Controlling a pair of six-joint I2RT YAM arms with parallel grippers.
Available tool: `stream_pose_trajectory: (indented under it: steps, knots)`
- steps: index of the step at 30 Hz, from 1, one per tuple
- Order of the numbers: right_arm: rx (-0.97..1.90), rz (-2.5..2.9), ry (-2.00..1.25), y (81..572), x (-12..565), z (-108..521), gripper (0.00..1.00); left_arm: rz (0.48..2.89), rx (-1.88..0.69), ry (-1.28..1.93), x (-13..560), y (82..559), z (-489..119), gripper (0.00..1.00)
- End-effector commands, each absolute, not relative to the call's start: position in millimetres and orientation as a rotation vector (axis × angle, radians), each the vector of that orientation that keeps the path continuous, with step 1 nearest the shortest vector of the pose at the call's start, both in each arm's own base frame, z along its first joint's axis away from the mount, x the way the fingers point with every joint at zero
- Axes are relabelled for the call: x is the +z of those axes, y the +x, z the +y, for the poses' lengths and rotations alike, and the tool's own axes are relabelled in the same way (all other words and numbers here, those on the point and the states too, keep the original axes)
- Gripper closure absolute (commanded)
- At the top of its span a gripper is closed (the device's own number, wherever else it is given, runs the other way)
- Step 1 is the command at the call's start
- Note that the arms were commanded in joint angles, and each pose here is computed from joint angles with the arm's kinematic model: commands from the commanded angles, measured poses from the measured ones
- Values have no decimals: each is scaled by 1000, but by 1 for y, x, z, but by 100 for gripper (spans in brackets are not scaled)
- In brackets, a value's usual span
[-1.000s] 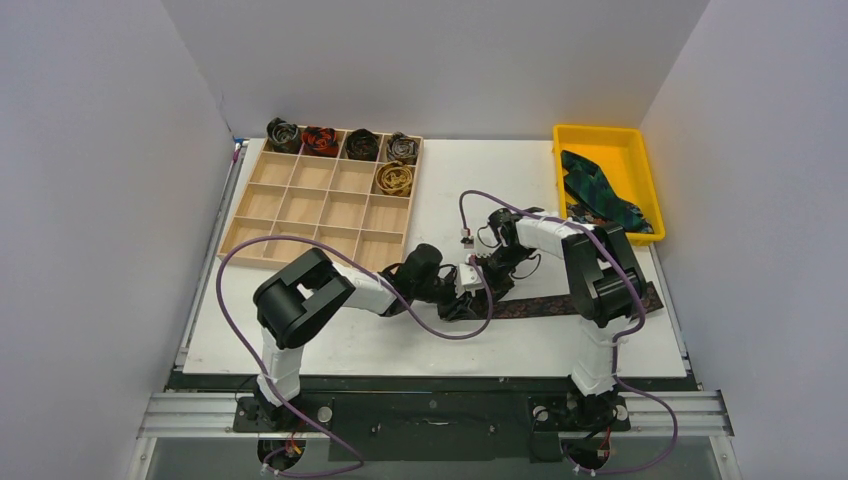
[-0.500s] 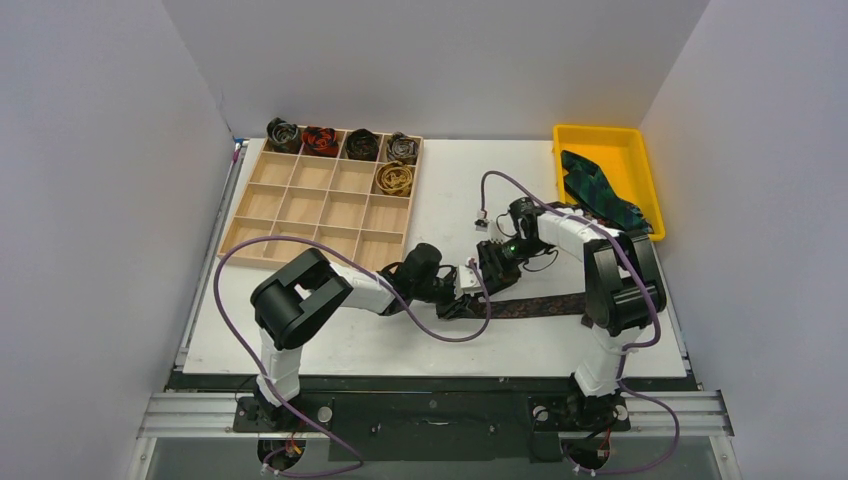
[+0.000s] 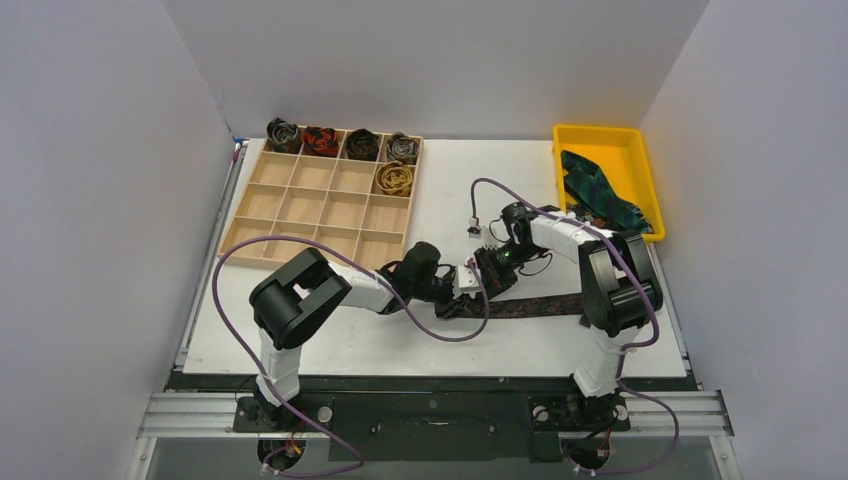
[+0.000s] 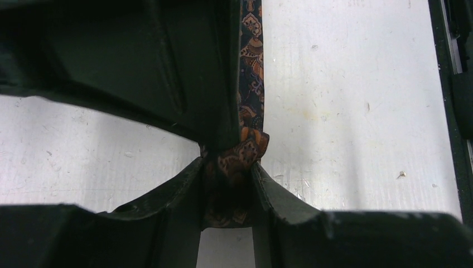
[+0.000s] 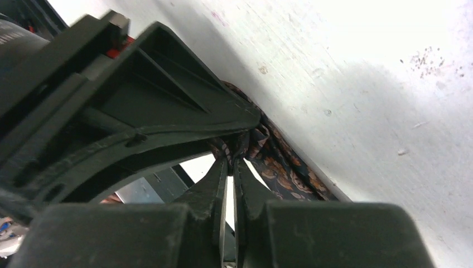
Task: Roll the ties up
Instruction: Roll the tie at the center of the board.
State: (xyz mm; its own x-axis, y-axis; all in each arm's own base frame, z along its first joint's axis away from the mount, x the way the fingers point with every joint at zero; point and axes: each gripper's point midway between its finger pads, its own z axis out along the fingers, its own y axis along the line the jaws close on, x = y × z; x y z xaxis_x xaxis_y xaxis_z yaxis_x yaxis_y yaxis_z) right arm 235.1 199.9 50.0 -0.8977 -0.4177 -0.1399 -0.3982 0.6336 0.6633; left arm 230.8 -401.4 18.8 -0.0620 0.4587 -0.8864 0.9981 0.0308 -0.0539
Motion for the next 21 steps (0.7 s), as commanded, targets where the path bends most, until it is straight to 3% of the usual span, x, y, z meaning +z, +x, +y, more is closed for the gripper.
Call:
stream_pose_trajectory:
  steps: [1,6,8,17,21]
  knots:
    - [-1023,-2798,761,222,36,184,100,1808,-907,1552,-18,224,-367,69]
    - [-869,-2893,763,235,18,172,100,1731,-931,1471,7,232,-373,40]
    - [-819,-2937,780,244,11,168,100,1688,-946,1452,16,231,-375,34]
    - [-718,-3000,814,256,-5,162,100,1630,-978,1401,30,236,-404,25]
    - [-728,-3004,799,256,-7,168,100,1666,-1016,1334,31,241,-413,30]
